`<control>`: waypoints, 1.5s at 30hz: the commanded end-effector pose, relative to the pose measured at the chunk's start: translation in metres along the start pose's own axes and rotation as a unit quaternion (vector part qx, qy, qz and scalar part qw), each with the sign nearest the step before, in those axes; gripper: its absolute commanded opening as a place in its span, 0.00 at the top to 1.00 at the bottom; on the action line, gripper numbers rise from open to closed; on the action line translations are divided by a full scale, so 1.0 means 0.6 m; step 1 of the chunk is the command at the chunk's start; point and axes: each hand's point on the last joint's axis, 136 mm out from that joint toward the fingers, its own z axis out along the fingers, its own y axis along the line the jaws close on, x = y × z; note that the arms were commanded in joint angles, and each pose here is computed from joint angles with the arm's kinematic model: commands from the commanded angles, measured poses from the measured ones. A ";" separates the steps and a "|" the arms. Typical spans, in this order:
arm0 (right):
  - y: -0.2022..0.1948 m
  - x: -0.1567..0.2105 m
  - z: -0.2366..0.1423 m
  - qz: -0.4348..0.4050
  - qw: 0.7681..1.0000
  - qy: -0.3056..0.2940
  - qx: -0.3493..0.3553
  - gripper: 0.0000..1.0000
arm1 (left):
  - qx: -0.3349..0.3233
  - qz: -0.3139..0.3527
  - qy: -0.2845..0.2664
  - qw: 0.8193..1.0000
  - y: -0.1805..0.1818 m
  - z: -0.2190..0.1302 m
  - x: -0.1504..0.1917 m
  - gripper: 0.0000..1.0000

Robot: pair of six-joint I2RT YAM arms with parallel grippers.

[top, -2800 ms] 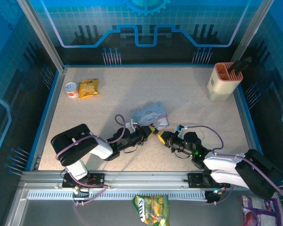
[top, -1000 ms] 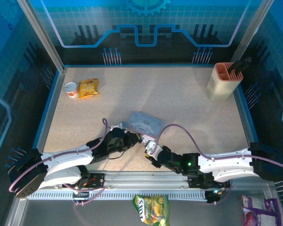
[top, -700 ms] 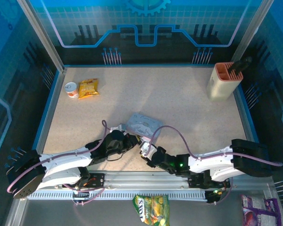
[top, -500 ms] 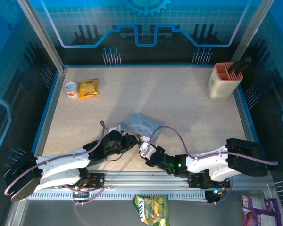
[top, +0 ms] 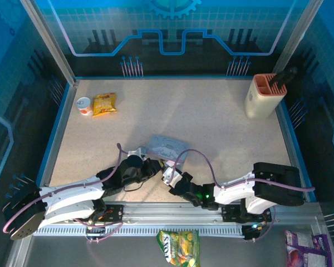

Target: Unlock the padlock with the key

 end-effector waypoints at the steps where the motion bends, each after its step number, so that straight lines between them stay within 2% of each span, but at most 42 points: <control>1: -0.013 -0.018 0.005 0.026 0.999 -0.020 0.025 0.70 | 0.015 0.012 -0.007 1.000 -0.011 -0.007 -0.002 1.00; 27: -0.007 -0.011 0.030 0.057 0.998 -0.010 0.036 0.75 | -0.010 0.025 0.011 1.000 -0.006 0.005 0.015 1.00; 38: -0.009 0.006 0.030 0.085 0.996 0.006 0.036 0.90 | -0.015 0.031 0.006 0.999 -0.006 0.002 0.011 1.00; 45: 0.014 0.005 0.030 0.124 0.992 0.007 -0.007 0.98 | -0.033 0.035 0.010 0.999 0.011 0.003 0.015 1.00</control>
